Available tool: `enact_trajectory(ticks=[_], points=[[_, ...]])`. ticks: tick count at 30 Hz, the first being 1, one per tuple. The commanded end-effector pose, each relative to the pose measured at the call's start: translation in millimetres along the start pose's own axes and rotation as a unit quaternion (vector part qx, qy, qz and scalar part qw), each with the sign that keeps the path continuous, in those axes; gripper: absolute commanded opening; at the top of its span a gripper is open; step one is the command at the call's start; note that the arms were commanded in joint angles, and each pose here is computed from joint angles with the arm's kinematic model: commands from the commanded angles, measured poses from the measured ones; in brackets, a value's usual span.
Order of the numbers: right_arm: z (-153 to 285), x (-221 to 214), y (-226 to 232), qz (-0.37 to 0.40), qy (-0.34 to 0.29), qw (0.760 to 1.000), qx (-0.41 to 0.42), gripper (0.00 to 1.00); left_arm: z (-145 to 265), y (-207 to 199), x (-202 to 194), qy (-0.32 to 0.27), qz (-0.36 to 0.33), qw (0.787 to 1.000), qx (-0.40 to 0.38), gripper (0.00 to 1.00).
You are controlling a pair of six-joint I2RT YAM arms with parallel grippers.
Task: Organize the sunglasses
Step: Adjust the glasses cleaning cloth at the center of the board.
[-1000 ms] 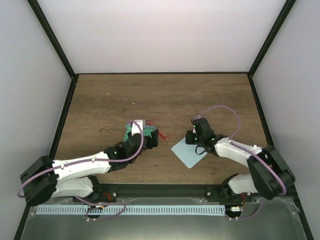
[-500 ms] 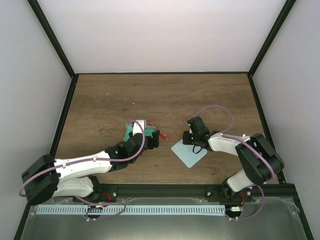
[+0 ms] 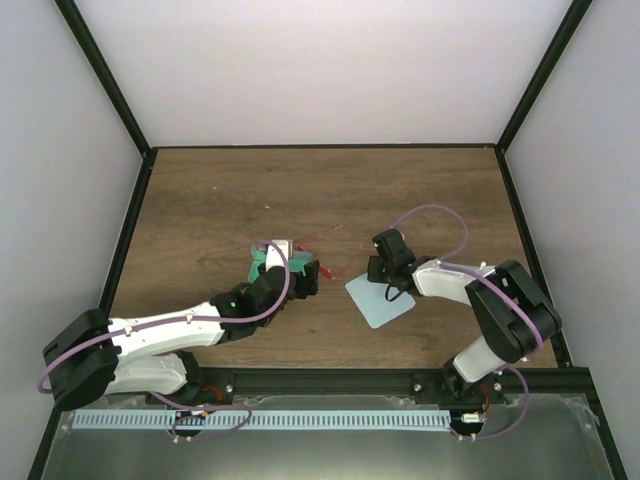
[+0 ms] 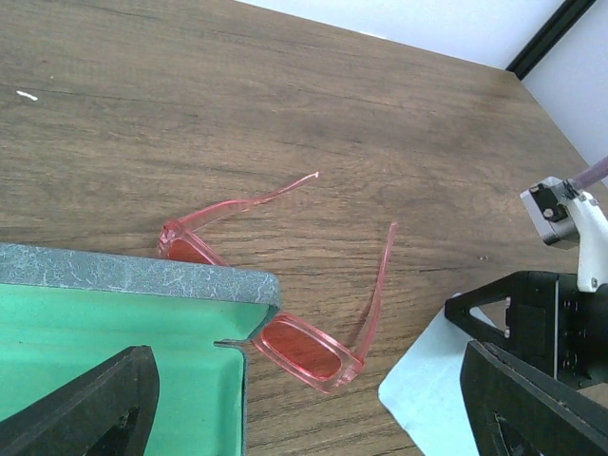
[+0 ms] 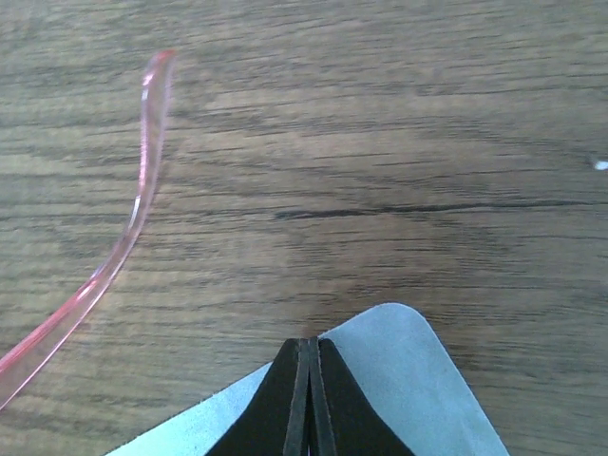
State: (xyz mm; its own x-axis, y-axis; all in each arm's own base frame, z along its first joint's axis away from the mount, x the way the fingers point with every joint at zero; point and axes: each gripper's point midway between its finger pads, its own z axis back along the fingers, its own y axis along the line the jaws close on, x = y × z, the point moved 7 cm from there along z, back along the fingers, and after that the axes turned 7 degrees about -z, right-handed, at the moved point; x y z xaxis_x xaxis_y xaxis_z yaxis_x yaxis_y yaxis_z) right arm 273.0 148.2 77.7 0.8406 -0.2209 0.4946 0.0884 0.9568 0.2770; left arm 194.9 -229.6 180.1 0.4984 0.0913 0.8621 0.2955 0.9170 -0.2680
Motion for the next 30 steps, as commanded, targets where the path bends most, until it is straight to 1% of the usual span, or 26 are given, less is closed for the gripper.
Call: enact_trajectory(ticks=[1,5,8,10,12,15,16,20,21,23,26,30], points=[[-2,-9,-27,-0.015,0.014,0.996,-0.088,0.01,3,-5,12,-0.013,0.005,1.000,-0.006,0.89],[4,-9,-35,-0.025,0.002,0.993,-0.113,0.01,3,-5,12,-0.014,0.005,1.000,-0.004,0.89],[10,-7,-36,-0.030,-0.009,0.993,-0.114,0.01,2,-5,11,-0.012,0.004,1.000,-0.003,0.89],[22,1,-30,-0.033,-0.031,0.995,-0.087,0.01,1,-6,10,-0.010,0.003,1.000,-0.005,0.89],[38,6,-22,-0.031,-0.060,0.997,-0.032,0.01,0,-7,9,-0.007,0.003,1.000,-0.008,0.89],[62,6,-13,-0.024,-0.082,0.996,0.040,0.01,0,-7,9,-0.007,0.002,1.000,-0.009,0.89],[65,5,-11,-0.024,-0.073,0.996,0.052,0.01,-1,-7,9,-0.006,0.003,1.000,-0.008,0.89],[67,-13,0,-0.030,-0.001,0.992,0.119,0.01,-2,-9,8,-0.001,0.004,1.000,-0.014,0.89],[69,-16,1,-0.031,0.002,0.991,0.130,0.01,-1,-10,8,-0.001,0.005,1.000,-0.018,0.89],[69,-21,-2,-0.030,0.006,0.991,0.132,0.01,-1,-10,8,0.000,0.007,1.000,-0.020,0.89],[64,-23,-6,-0.021,0.010,0.993,0.113,0.01,0,-10,9,-0.002,0.008,1.000,-0.020,0.89],[49,-33,-9,-0.012,0.042,0.994,0.105,0.02,0,-9,8,-0.003,0.006,1.000,-0.019,0.88]])
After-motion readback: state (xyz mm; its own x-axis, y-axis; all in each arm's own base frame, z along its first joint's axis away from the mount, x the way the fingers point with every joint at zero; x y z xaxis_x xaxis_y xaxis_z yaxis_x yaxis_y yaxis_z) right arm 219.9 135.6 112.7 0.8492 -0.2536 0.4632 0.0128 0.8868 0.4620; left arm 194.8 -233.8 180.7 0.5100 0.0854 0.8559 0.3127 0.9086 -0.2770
